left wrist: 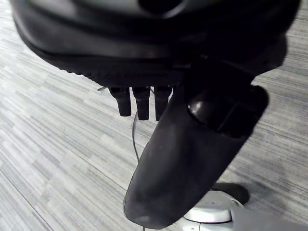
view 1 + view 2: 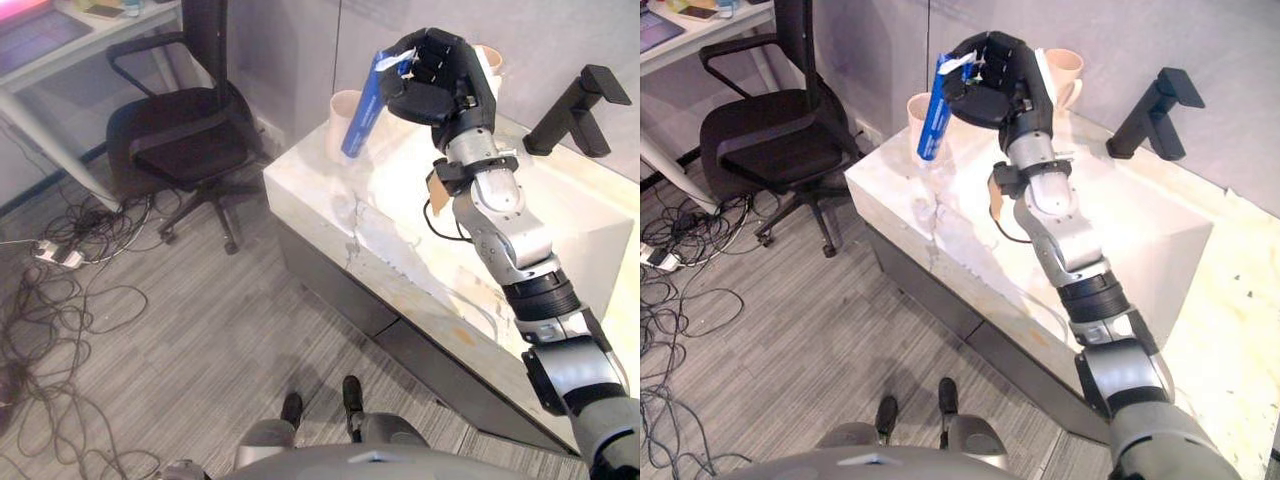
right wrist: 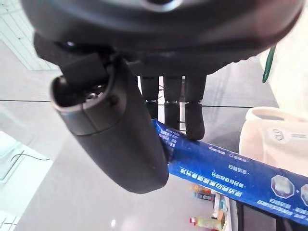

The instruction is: Organize the bathroom.

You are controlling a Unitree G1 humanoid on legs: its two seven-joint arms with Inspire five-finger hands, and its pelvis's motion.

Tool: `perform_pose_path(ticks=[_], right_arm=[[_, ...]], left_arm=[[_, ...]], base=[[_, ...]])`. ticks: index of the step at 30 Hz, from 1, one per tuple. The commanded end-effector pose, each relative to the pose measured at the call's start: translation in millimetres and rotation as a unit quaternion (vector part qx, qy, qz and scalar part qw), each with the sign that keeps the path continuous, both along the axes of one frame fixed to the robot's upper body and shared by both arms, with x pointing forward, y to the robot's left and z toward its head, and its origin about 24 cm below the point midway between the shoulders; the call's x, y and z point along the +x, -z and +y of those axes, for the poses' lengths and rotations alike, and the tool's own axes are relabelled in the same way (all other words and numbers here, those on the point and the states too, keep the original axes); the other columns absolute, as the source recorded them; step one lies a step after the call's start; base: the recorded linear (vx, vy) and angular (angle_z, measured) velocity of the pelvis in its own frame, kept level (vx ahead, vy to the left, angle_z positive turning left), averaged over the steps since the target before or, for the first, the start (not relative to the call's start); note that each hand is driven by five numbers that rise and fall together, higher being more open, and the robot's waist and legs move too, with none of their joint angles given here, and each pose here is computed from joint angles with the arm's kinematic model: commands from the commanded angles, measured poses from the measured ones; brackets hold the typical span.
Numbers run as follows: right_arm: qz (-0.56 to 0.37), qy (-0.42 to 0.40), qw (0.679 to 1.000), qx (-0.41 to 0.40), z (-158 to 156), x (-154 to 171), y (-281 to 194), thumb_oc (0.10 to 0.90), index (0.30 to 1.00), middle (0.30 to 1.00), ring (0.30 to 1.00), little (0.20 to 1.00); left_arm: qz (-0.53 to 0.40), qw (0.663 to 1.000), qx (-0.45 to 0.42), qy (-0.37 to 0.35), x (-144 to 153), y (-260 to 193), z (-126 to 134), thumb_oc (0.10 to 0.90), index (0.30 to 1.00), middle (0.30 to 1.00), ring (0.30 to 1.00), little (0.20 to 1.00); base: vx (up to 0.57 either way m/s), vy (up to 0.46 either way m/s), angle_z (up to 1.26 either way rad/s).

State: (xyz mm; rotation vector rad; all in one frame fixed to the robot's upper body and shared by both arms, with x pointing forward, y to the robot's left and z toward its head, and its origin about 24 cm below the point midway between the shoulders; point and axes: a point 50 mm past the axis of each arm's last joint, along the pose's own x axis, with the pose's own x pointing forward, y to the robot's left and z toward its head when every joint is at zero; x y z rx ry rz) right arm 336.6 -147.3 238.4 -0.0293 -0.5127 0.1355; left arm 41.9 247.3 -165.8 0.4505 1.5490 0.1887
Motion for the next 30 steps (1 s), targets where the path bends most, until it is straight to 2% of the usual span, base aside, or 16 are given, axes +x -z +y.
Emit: perform_pose_path(ticks=[1,19,30], right_arm=[[-0.245,0.005,0.969,0.041,-10,-40,-94,0.400,0.300,0.300,0.300,0.300],[-0.294,0.062,0.954,-0.021,-31,-51,-116,0.400,0.300,0.300,0.300,0.300],[-0.318,0.069,0.945,0.026,-41,-59,-129,0.400,0.300,0.300,0.300,0.300]], left_arm=[[0.076,0.995,0.066,0.012,-38,-11,38,0.800,0.900,0.900,0.900,0.900],[0.087,0.994,0.060,-0.009,-51,-11,39,0.800,0.900,0.900,0.900,0.900],[0.082,0.995,0.053,-0.027,-54,-10,37,0.800,0.900,0.900,0.900,0.900]], base=[[0.07,-0.003,0.00],[0.03,0.004,0.00],[-0.02,0.011,-0.01]])
